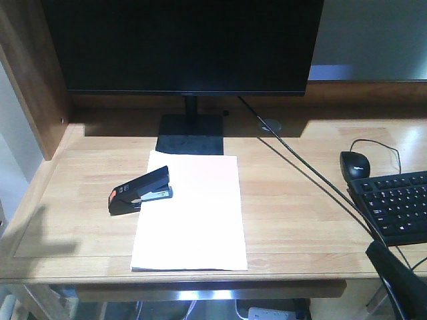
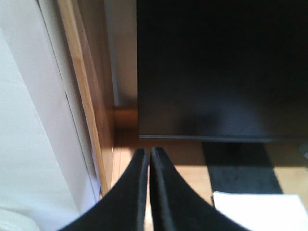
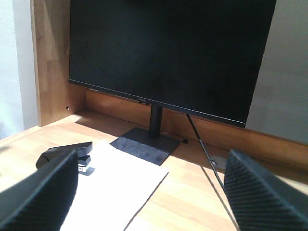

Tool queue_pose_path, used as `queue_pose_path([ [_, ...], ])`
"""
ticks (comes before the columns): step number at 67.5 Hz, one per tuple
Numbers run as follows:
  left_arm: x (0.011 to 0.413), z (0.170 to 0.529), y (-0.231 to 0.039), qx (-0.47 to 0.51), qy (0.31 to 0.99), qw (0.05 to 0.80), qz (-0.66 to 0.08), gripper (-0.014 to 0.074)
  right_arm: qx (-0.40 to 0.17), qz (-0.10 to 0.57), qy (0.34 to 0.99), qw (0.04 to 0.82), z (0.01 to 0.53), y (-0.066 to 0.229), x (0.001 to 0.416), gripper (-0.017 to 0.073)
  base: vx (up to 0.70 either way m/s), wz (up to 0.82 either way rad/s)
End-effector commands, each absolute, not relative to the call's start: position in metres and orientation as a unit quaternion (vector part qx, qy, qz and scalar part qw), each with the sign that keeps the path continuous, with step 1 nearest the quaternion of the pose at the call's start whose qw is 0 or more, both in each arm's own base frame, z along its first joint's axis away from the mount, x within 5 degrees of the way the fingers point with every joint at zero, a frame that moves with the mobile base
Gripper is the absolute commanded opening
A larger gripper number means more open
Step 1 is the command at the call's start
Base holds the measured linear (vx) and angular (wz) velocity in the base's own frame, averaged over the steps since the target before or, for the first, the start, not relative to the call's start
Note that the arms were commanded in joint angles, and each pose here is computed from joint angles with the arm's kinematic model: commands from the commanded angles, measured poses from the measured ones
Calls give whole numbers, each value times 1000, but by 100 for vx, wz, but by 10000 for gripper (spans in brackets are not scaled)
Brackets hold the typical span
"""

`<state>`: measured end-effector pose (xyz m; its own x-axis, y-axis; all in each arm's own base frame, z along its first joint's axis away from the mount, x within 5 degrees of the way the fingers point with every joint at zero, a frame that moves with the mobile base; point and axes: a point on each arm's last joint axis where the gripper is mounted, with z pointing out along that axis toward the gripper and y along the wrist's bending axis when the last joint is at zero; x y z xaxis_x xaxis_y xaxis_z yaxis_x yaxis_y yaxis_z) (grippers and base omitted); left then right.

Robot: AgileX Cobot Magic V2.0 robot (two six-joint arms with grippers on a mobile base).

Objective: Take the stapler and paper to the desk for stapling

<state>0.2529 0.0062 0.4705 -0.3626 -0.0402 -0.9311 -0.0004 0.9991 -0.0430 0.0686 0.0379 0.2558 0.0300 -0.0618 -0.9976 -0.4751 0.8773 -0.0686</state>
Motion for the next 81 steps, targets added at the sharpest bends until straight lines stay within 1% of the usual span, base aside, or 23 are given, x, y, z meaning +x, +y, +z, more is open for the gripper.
queue_pose_path([
  [1,219,488,6,-21,770,638,-21,-6,-197,135,671,702,265,36,69,584,0,0],
  [17,159,446,5,-23,723,690,-9,-6,-197,135,671,702,265,36,69,584,0,0],
  [26,126,414,4,-23,706,708,-4,-6,-197,135,671,702,265,36,69,584,0,0],
  [35,96,375,3,-21,694,720,0,-6,-197,135,671,702,265,36,69,584,0,0],
  [47,67,325,2,-7,682,732,16,-6,-197,135,671,702,265,36,69,584,0,0],
  [56,51,299,1,-7,669,743,17,-6,-197,135,671,702,265,36,69,584,0,0],
  [66,44,284,1,-7,663,749,16,-6,-197,135,671,702,265,36,69,584,0,0],
  [81,44,282,1,-7,664,748,16,-6,-197,135,671,702,265,36,69,584,0,0],
])
